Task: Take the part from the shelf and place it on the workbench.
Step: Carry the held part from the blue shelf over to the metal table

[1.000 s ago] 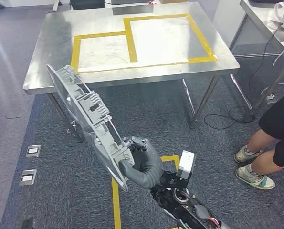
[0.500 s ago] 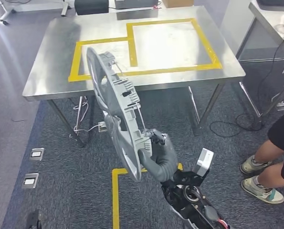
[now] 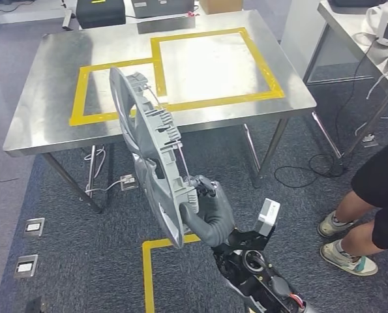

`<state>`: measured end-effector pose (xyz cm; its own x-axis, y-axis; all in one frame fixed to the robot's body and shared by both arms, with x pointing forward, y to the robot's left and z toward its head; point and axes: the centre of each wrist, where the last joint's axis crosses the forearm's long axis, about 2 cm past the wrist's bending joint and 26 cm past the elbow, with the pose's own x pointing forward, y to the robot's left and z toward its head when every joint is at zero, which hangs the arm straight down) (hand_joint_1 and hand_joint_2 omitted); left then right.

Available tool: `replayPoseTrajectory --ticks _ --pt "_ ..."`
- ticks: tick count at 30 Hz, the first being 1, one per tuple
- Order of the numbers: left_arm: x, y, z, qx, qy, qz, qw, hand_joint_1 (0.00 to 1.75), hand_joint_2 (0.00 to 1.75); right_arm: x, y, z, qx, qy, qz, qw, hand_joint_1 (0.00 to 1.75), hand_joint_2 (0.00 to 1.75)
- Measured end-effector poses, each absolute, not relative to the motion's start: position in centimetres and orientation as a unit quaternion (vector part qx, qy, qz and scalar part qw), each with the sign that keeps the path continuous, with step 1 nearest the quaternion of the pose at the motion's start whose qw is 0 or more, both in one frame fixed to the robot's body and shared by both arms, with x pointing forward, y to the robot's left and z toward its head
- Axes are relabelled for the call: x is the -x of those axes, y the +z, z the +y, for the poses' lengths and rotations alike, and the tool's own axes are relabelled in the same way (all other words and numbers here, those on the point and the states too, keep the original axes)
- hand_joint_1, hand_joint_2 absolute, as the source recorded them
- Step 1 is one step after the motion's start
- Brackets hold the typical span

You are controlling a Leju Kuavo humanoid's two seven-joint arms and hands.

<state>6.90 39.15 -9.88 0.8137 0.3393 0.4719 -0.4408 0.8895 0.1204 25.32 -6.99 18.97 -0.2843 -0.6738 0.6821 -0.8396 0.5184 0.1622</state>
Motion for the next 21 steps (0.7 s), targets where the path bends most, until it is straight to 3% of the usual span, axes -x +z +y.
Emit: replayPoseTrajectory --ticks 21 --pt "-7.14 -9.91 38.79 -0.111 0.209 -0.225 0.945 0.00 1.75 -25.32 18.83 -7.15 -0.477 0.116 -0.791 0.365 1.75 1.75"
